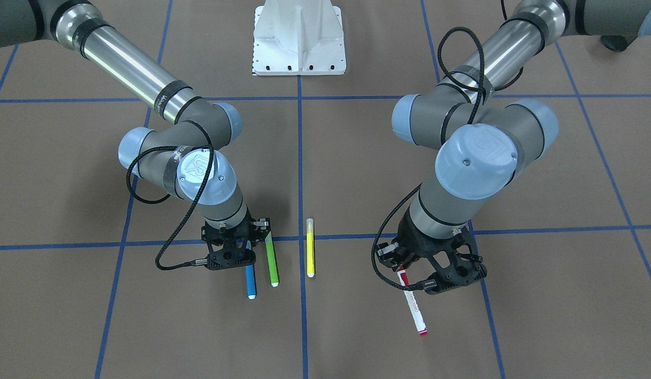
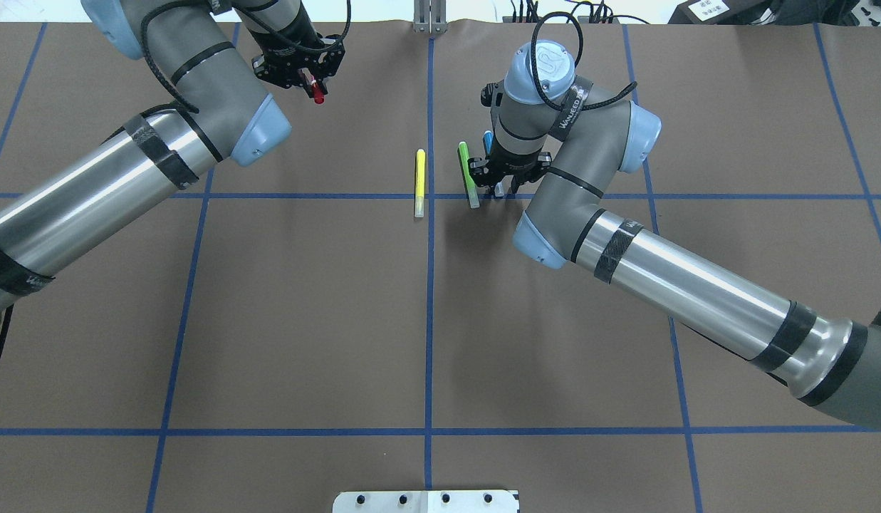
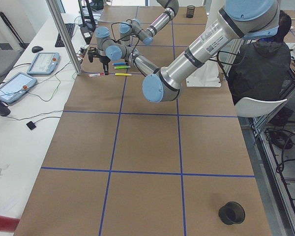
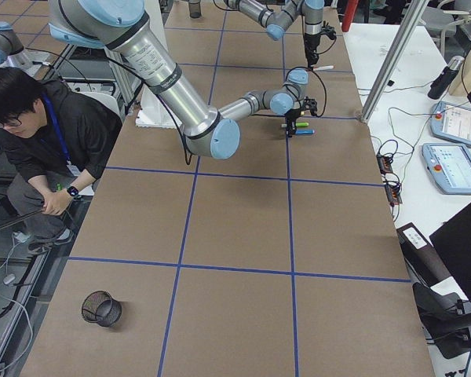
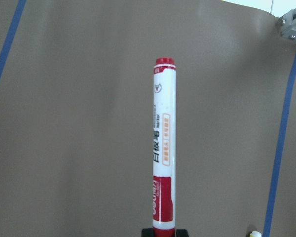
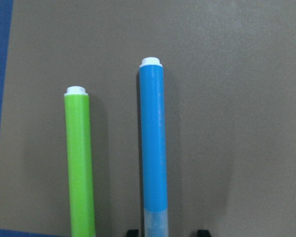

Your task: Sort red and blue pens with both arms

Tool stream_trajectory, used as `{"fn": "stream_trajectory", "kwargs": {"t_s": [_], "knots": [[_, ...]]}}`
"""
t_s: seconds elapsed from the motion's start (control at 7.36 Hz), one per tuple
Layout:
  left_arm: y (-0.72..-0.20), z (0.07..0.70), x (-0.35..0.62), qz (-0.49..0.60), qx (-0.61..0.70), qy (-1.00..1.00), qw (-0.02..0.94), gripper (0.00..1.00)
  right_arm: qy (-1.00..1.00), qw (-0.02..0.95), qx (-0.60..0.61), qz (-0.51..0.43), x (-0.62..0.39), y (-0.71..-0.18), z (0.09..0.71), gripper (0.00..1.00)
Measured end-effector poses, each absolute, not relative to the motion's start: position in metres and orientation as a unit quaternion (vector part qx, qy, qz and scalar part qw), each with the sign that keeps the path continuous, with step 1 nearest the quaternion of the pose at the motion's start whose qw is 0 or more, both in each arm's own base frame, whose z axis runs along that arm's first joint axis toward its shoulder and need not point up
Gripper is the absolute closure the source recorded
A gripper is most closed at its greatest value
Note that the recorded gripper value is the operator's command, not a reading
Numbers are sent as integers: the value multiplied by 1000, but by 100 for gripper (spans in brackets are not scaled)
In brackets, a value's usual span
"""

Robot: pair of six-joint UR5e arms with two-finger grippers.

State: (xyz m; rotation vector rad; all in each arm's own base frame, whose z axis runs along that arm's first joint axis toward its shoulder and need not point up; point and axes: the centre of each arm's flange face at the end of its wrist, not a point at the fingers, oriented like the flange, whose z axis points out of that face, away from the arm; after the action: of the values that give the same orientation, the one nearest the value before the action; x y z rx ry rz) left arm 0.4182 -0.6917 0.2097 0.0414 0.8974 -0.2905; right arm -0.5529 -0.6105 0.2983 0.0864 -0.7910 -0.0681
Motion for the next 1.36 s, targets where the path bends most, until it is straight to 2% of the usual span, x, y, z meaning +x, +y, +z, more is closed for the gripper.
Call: {"fn": "stream_trajectory", "kwargs": {"t_s": [0.14, 0.27, 0.41, 0.95, 1.36], "knots": [[-692, 210, 418, -140, 19, 433, 890, 100, -385, 921, 41, -34, -555, -609, 298, 65], [-692, 210, 417, -140, 19, 433, 890, 100, -385, 921, 41, -35, -556, -608, 298, 89], [-692, 210, 417, -140, 19, 434, 890, 100, -385, 921, 41, -35, -556, -608, 298, 100], [-691, 212, 417, -140, 16, 433, 890, 100, -396, 917, 39, -30, -552, -611, 280, 100], [-679, 223, 404, -132, 23, 439, 888, 100, -395, 919, 6, 4, -504, -614, 248, 100]]}}
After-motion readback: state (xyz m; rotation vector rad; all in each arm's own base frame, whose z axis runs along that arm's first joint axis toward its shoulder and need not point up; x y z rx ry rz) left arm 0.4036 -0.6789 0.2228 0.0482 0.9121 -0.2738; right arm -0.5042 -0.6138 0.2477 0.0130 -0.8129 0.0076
